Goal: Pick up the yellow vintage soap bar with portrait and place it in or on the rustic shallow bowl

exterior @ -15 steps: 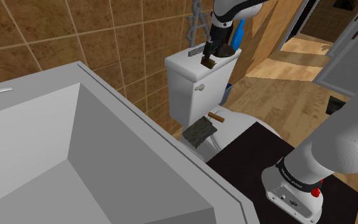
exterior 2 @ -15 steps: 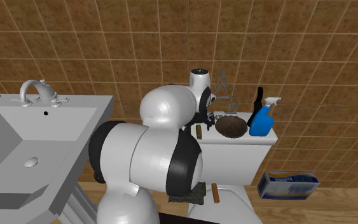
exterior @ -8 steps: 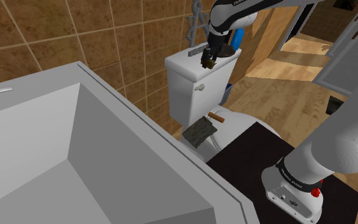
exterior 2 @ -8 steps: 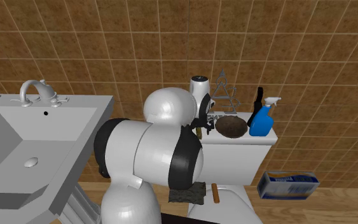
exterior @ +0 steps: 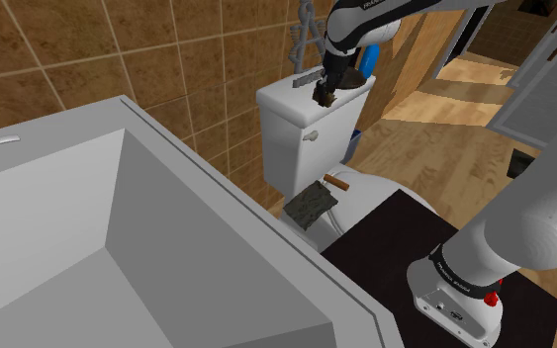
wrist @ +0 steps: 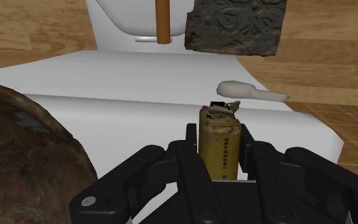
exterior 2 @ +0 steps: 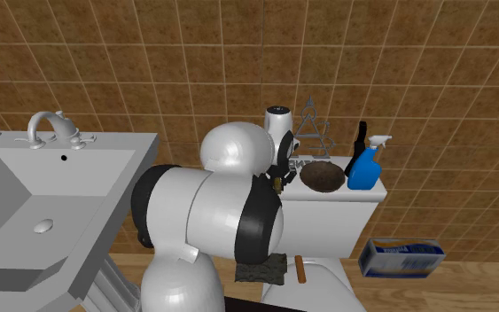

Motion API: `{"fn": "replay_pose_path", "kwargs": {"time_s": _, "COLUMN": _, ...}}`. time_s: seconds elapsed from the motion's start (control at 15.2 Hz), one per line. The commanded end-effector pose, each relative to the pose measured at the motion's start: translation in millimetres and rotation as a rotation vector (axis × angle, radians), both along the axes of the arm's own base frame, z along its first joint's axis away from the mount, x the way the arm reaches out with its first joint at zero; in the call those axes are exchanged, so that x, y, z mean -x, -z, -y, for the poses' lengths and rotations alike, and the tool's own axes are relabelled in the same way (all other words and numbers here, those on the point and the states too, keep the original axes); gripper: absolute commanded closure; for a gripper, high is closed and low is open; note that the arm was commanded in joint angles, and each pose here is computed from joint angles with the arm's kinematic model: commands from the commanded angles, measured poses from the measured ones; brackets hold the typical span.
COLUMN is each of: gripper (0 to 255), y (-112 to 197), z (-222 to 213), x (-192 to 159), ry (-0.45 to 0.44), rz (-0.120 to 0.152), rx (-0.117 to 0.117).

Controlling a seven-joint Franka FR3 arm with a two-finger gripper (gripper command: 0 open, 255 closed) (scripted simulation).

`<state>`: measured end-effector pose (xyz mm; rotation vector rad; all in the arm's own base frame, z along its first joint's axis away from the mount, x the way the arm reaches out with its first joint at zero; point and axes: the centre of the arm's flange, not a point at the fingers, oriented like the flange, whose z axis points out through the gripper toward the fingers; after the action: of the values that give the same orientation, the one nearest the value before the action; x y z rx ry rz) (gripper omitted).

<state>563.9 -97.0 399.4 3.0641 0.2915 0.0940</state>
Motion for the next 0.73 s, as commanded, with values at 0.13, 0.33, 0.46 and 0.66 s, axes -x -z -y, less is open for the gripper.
{"fn": "replay_pose_path", "kwargs": {"time_s": 0.13, "gripper": 255, "y": 0, "z": 0, "x": 0, "ry": 0.000, "rz": 0.000, "rx": 0.000}}
{"fn": "replay_pose_path", "kwargs": {"time_s": 0.33, "gripper": 255, "y": 0, "z": 0, "x": 0, "ry": 0.000, "rz": 0.000, "rx": 0.000}}
{"fn": "replay_pose_path", "kwargs": {"time_s": 0.46, "gripper": 255, "y": 0, "z": 0, "x": 0, "ry": 0.000, "rz": 0.000, "rx": 0.000}}
{"fn": "replay_pose_path", "kwargs": {"time_s": 0.66, "gripper": 255, "y": -16, "z": 0, "x": 0, "ry": 0.000, "rz": 0.000, "rx": 0.000}}
